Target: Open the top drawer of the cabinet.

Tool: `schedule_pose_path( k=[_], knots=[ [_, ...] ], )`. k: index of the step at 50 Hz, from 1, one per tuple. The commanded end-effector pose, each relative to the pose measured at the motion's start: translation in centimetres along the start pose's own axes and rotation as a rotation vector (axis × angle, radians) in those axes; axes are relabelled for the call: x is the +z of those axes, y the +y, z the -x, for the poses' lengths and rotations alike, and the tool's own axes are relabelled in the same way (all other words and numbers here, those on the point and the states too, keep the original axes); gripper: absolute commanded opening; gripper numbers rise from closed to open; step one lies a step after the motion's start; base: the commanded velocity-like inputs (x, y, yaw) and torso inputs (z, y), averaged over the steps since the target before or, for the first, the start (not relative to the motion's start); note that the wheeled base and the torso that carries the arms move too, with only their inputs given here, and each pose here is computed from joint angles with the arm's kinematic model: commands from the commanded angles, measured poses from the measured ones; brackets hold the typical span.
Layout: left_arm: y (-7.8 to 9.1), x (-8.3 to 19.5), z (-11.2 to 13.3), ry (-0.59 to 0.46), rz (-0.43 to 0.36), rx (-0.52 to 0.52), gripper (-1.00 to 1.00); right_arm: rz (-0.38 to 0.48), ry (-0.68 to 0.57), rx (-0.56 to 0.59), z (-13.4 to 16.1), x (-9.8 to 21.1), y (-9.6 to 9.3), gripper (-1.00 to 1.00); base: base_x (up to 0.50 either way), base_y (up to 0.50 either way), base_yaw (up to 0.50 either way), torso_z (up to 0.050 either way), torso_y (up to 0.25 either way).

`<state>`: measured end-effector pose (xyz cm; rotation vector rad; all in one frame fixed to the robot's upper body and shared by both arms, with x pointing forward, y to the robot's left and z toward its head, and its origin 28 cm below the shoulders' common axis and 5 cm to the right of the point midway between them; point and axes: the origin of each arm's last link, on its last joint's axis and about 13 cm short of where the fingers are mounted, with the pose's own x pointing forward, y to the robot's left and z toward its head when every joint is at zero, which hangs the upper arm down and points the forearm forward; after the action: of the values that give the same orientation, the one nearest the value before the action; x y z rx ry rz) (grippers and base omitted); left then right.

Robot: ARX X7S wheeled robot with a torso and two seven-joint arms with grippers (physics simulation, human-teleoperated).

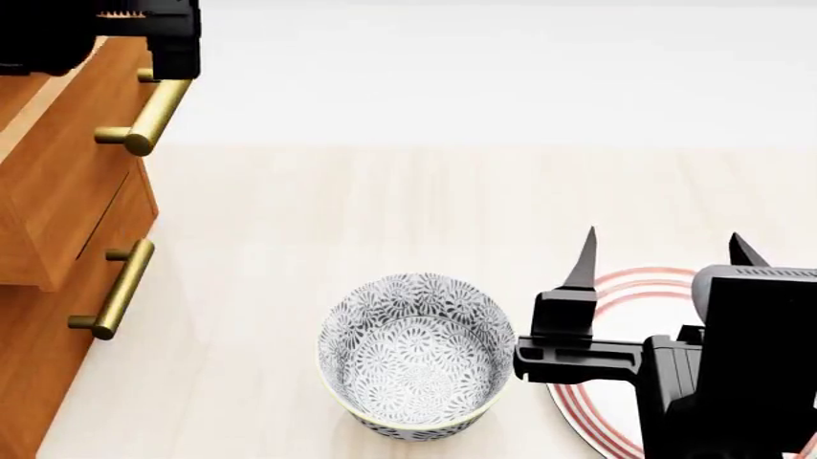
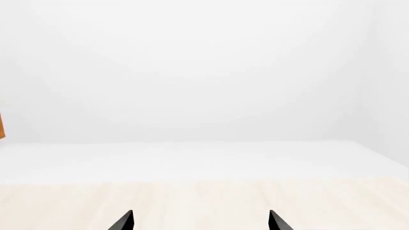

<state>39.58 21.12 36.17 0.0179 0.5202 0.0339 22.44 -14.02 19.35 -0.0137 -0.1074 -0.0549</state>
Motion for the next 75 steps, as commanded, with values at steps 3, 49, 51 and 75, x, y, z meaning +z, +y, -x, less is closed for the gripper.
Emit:
schedule_pose_path(
  k=[3, 49, 51, 75],
  knots=[
    [-0.7, -1.6, -1.4, 0.044, -0.025, -0.028, 1.00, -0.013, -0.017, -0.008, -0.1, 0.1, -0.1, 1.00, 0.00, 0.00, 0.00, 0.000, 0.000],
    [-3.8, -1.0, 0.0, 0.070, 0.022, -0.209, 1.00, -0.016, -0.003, -0.006, -0.3, -0.2, -0.4, 1.00, 0.00, 0.00, 0.00, 0.000, 0.000],
    [-4.0, -1.0, 0.0, 0.071, 0.020, -0.214, 1.00, -0.015, -0.003, -0.004, -0.2, -0.1, -0.4, 1.00, 0.00, 0.00, 0.00, 0.000, 0.000],
    [-7.1, -1.3, 0.8, 0.089, -0.001, -0.306, 1.00, -0.024, 0.008, 0.006, -0.3, -0.2, -1.0, 1.00, 0.00, 0.00, 0.00, 0.000, 0.000]
  ],
)
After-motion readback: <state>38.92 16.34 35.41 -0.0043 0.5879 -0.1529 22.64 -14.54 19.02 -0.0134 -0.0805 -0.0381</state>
